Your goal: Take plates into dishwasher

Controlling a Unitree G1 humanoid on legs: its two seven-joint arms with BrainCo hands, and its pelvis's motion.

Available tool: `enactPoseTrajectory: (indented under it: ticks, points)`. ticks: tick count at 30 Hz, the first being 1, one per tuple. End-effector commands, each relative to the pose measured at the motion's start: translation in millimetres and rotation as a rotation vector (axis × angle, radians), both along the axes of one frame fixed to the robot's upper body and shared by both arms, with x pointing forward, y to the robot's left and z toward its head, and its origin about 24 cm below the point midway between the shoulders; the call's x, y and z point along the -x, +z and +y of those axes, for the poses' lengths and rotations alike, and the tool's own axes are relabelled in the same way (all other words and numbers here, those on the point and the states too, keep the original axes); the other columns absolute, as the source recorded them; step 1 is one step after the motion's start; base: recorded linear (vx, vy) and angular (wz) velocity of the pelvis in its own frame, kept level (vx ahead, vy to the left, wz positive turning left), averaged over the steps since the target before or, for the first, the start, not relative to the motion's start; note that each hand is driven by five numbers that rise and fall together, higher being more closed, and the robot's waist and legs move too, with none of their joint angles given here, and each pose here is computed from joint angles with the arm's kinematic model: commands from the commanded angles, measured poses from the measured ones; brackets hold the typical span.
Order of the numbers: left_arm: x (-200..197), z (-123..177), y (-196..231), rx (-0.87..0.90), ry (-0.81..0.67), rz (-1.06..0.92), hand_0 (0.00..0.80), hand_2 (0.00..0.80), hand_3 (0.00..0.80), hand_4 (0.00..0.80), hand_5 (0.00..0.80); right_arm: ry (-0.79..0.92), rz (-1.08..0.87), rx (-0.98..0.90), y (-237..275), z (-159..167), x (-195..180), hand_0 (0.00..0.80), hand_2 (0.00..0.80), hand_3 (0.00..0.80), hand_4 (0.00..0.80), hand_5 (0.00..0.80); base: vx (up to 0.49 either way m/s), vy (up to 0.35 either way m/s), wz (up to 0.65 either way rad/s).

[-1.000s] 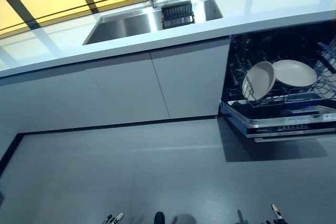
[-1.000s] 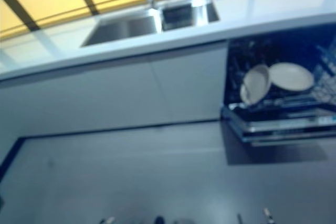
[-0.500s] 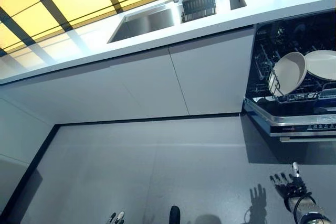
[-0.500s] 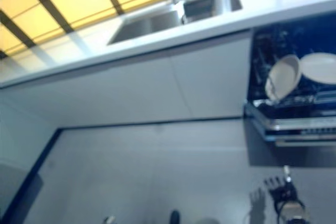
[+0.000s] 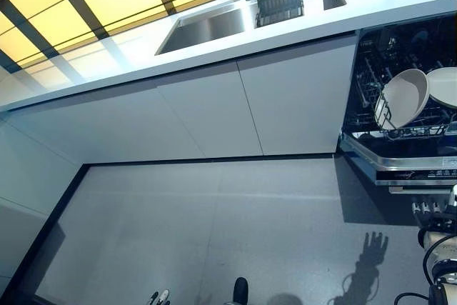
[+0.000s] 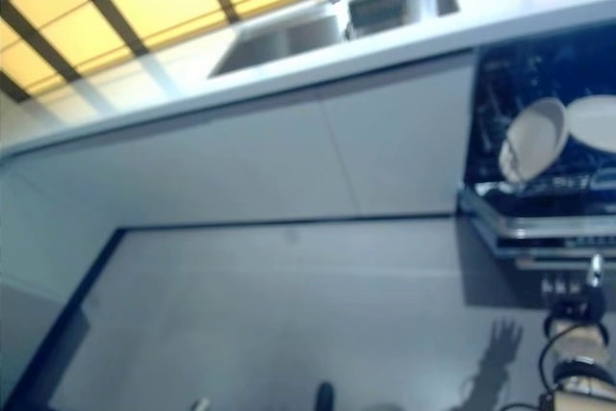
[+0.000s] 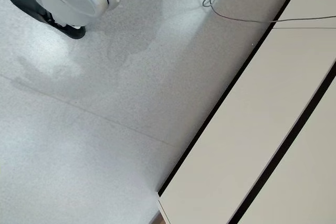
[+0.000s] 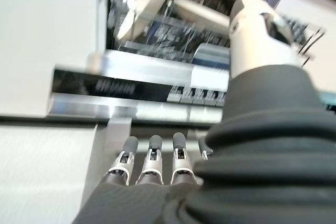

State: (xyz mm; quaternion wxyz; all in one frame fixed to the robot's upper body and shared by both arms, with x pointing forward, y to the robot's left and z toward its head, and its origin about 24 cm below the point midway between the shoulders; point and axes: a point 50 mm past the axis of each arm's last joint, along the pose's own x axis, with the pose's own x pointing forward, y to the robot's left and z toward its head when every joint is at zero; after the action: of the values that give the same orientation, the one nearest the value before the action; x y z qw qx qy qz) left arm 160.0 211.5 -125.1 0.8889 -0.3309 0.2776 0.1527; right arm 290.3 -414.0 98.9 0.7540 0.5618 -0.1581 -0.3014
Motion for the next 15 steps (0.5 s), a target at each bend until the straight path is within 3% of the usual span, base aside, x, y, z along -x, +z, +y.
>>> enactPoseTrajectory:
  ticks: [1, 8, 15]
  points:
    - [-2.1, 36.0, 11.3, -0.089, 0.041, -0.023, 0.0, 0.0, 0.0, 0.0, 0.0, 0.01, -0.238, 0.071, 58.3, 0.5, -18.9, 0.0, 0.0, 0.0, 0.0, 0.0, 0.036, -0.021, 0.02]
    - [-0.2, 45.1, 15.0, -0.118, 0.03, -0.018, 0.0, 0.0, 0.0, 0.0, 0.0, 0.126, -0.396, 0.23, 131.2, 16.9, -40.8, 0.0, 0.0, 0.0, 0.0, 0.0, 0.09, -0.058, 0.02]
    - [0.5, 52.5, 16.2, -0.142, 0.029, 0.002, 0.0, 0.0, 0.0, 0.0, 0.0, 0.195, -0.491, 0.281, 161.2, 29.7, -49.6, 0.0, 0.0, 0.0, 0.0, 0.0, 0.066, -0.051, 0.05]
